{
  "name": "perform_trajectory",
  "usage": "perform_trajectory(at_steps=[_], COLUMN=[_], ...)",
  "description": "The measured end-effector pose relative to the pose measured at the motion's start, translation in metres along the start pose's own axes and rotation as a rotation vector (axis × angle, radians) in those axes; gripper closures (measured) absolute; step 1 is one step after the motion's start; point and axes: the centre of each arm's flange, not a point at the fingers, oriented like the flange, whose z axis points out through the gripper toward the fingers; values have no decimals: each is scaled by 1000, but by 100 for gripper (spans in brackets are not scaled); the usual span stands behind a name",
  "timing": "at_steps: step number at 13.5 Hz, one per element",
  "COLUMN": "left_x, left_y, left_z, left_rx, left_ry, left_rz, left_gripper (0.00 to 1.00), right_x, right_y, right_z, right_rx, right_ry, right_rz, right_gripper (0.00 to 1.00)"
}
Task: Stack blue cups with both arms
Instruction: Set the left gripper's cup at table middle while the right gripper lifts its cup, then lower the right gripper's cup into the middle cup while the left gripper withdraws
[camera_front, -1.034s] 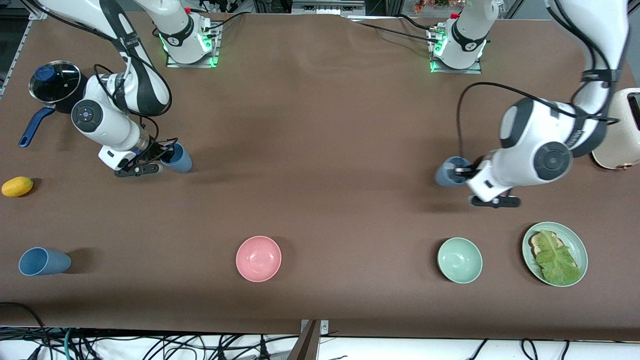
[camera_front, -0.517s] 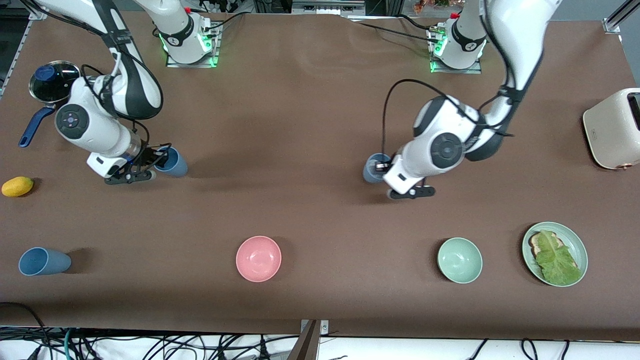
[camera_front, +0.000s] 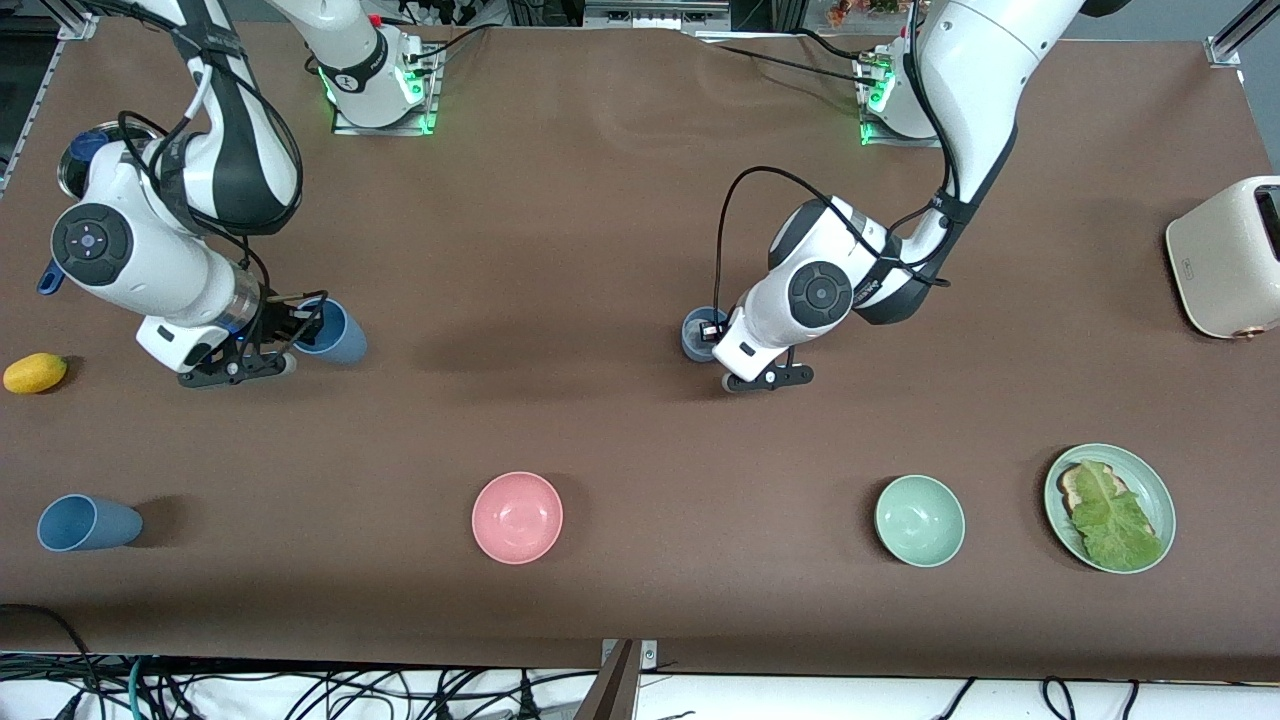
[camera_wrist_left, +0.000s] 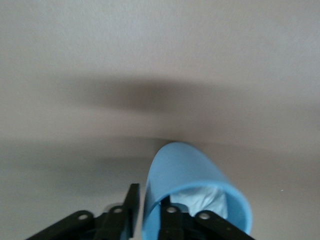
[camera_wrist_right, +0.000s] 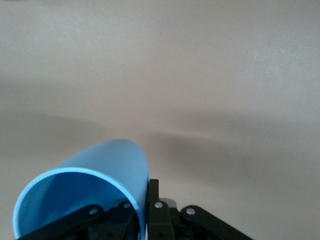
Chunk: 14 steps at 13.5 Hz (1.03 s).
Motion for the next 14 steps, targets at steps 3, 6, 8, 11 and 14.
perform_trajectory(at_steps=[3, 6, 8, 11, 14], left_x=[0, -17, -22, -4, 16], left_y=[0, -11, -28, -69, -113], left_z=[-56, -172, -242, -279, -305], left_rx=[14, 73, 80, 69, 72], left_ry=[8, -20, -14, -16, 11], left_rz=[-1, -9, -31, -31, 24], left_gripper=[45, 15, 0, 0, 0], right_x=[3, 9, 10, 10, -15], right_y=[-23, -79, -136, -224, -326], right_z=[-6, -30, -54, -81, -76], right_rx=[22, 54, 53, 79, 97], right_ry=[3, 38, 35, 9, -11], right_rz=[12, 24, 38, 117, 201], right_gripper=[95, 95, 95, 95, 95])
